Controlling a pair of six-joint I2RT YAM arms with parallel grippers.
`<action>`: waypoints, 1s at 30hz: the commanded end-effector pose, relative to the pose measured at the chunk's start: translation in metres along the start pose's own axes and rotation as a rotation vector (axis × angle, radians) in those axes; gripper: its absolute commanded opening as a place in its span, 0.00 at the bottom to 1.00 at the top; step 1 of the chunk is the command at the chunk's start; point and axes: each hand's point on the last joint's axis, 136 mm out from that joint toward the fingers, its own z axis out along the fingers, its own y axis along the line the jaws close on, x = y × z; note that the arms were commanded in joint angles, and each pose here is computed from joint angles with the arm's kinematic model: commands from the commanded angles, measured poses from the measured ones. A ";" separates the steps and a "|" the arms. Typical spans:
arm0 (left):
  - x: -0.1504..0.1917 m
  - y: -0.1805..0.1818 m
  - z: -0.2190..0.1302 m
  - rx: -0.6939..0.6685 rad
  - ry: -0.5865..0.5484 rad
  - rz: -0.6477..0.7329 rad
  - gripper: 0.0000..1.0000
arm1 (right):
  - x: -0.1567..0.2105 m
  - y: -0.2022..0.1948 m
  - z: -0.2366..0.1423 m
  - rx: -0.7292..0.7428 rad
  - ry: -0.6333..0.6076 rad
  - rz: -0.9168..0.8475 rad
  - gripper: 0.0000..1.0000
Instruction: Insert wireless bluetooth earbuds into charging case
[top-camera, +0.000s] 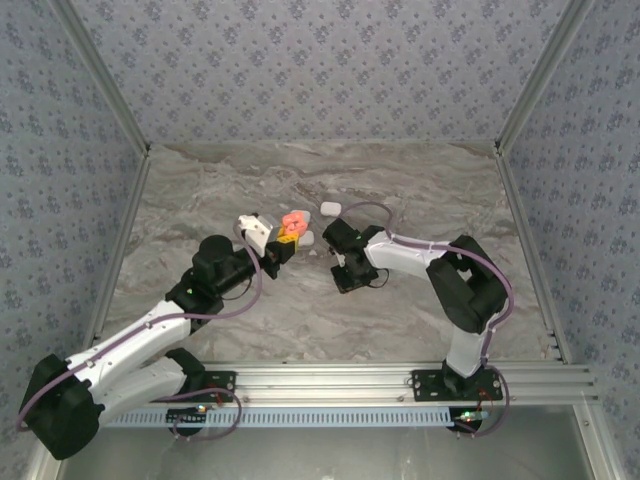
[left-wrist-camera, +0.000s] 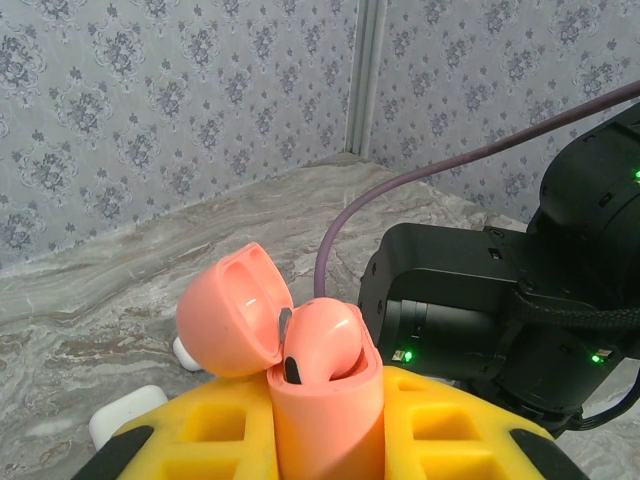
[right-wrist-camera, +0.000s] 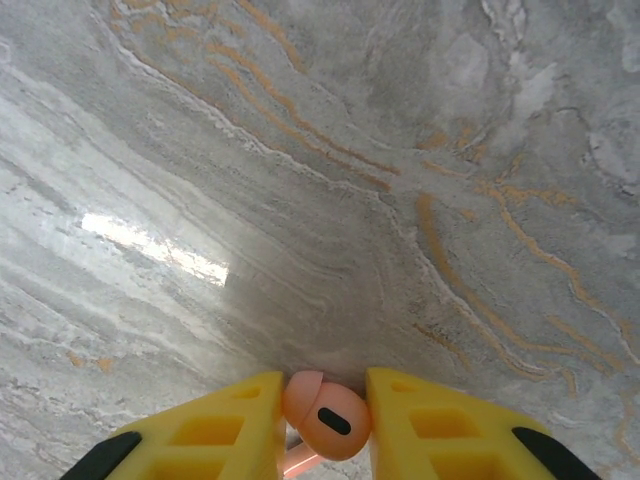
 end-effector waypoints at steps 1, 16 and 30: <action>-0.012 -0.002 0.000 0.003 -0.029 0.015 0.00 | 0.003 0.006 -0.004 -0.008 0.007 -0.021 0.26; -0.027 -0.035 0.013 0.209 -0.082 -0.037 0.00 | -0.066 -0.010 -0.200 -0.103 -0.637 -0.131 0.24; -0.047 -0.067 0.016 0.408 -0.121 -0.063 0.00 | -0.072 0.046 -0.314 -0.225 -1.010 -0.418 0.25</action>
